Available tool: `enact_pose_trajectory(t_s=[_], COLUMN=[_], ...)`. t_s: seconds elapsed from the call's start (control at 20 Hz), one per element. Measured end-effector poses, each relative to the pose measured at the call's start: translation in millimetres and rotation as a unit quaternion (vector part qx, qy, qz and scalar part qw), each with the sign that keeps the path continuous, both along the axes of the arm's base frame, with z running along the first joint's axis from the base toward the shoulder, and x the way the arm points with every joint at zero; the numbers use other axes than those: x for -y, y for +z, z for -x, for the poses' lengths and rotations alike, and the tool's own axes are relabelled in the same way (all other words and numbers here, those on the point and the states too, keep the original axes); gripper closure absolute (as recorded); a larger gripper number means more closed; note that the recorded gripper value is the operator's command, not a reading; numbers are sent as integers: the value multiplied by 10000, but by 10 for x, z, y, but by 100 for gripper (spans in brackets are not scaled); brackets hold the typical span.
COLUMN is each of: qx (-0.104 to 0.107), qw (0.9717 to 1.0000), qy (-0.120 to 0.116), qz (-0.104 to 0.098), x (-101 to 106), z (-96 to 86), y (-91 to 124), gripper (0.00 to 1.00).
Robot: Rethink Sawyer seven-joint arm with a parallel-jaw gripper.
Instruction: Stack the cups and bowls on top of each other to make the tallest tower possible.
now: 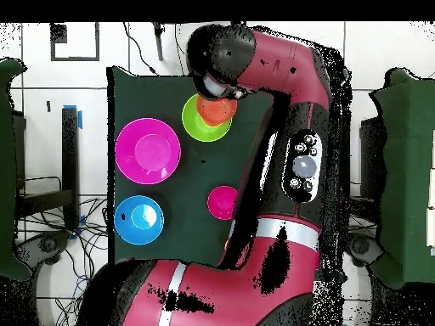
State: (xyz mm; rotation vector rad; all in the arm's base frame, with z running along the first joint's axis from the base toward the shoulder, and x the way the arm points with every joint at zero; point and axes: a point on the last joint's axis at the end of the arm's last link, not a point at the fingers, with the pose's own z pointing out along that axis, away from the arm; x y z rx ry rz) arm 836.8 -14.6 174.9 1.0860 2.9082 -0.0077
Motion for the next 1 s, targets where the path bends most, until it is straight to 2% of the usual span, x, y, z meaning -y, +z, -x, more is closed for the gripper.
enact_pose_trajectory(t_s=[0.55, 1.0], qx=[136, 107], qw=[9999, 9999], qy=[4, 0], qz=[50, 43], x=[13, 12], z=[-28, -11], y=[-50, -78], gripper=[100, 100])
